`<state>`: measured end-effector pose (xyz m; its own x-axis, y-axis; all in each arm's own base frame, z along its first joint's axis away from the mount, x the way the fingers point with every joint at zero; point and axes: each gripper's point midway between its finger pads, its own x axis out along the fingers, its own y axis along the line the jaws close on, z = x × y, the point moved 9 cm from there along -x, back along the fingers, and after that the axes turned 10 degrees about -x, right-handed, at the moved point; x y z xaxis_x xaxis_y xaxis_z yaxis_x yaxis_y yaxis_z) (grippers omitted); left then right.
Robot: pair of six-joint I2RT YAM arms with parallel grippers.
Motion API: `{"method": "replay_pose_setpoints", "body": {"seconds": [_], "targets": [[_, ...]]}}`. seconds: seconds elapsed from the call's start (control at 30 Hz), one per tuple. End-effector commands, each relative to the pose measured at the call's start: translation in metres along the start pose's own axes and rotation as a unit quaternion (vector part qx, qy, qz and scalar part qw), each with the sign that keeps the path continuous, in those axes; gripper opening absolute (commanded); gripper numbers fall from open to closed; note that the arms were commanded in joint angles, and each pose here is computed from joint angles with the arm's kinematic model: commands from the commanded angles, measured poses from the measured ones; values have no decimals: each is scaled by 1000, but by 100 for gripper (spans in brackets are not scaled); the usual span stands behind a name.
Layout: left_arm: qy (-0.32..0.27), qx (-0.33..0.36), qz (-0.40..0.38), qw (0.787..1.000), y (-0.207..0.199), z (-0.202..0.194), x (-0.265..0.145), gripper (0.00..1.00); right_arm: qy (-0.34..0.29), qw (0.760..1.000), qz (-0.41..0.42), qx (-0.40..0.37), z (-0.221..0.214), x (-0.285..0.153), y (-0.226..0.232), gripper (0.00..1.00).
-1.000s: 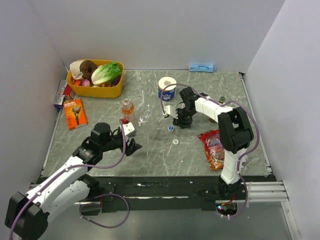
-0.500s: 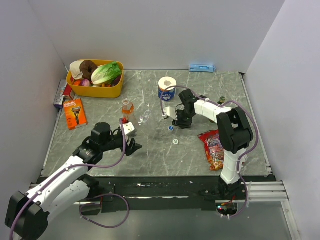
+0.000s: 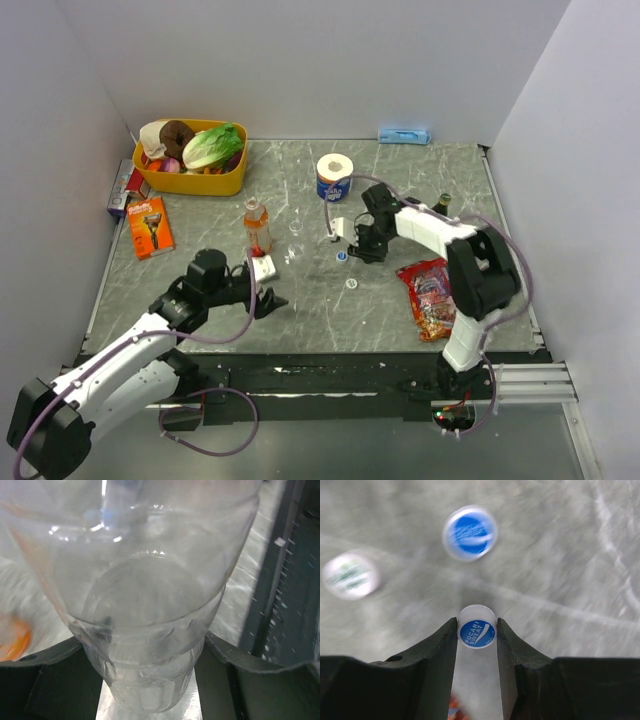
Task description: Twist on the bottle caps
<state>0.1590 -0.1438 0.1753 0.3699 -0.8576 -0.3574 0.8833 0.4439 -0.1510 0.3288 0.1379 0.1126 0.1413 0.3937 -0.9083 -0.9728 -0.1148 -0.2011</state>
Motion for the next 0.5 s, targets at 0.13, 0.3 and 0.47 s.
{"method": "replay_pose_setpoints", "body": {"seconds": [0.13, 0.3, 0.47], "targets": [[2, 107, -137, 985, -41, -15, 24, 1, -157, 987, -39, -3, 56, -143, 72, 29], [-4, 90, -180, 980, -42, -10, 54, 1, -220, 971, -51, -75, 107, -203, 110, 28], [-17, 90, -191, 977, -45, -21, 65, 1, -238, 958, -35, -159, 138, -222, 131, 28]]}}
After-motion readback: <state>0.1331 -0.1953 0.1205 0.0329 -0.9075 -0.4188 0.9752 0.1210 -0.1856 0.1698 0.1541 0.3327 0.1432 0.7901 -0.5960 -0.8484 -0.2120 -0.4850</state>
